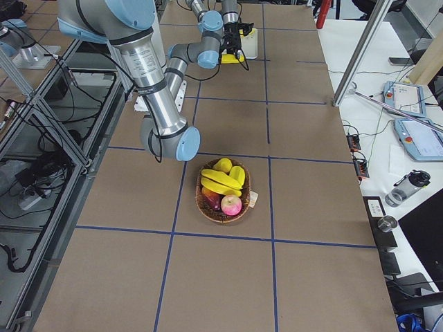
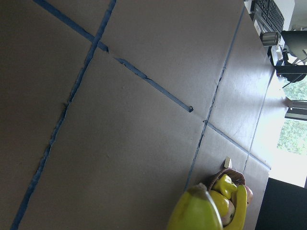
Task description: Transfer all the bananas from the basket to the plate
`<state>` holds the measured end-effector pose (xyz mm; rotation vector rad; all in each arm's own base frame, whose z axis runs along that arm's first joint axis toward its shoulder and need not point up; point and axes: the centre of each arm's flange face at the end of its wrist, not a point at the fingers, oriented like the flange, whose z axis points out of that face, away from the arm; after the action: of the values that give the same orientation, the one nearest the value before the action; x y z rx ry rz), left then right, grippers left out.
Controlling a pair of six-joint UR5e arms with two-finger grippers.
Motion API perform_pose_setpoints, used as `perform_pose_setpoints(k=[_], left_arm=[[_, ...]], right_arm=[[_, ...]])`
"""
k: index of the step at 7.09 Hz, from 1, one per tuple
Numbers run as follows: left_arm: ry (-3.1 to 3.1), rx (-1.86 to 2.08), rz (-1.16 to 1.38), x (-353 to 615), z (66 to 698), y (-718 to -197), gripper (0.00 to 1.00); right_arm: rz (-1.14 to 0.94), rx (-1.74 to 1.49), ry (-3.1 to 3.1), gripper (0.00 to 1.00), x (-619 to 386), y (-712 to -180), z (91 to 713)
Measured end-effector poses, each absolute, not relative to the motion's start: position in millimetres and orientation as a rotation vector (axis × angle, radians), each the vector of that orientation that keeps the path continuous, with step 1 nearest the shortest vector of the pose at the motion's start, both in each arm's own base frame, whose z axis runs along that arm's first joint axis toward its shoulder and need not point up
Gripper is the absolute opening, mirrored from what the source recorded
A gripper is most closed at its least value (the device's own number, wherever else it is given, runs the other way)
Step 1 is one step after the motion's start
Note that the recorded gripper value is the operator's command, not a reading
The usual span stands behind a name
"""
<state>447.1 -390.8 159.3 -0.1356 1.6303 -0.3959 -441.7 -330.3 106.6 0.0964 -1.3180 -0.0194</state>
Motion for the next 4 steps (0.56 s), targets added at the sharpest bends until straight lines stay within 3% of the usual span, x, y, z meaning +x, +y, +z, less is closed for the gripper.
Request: perform_pose_setpoints(k=[1,2,3,4], left_arm=[[1.632,-0.138,-0.393,447.8,158.9,-389.1,0.27],[1.635,-0.137,-0.389,447.4,158.5,-388.3,0.03],[1.638,-0.134,-0.384,446.9,158.5,-387.6,0.0],[1.641,-0.129,-0.379,446.4,158.7,-387.1,0.0]], right_arm=[[-0.019,0.096,-1.318,0.0,-441.7,-330.3,106.5],[-0.02,0.096,-1.318,0.0,-441.8,-330.2,106.4],[-0.019,0.096,-1.317,0.25,-441.8,-330.2,106.6],[-0.019,0.095,-1.318,0.99,-441.7,-330.2,106.6]])
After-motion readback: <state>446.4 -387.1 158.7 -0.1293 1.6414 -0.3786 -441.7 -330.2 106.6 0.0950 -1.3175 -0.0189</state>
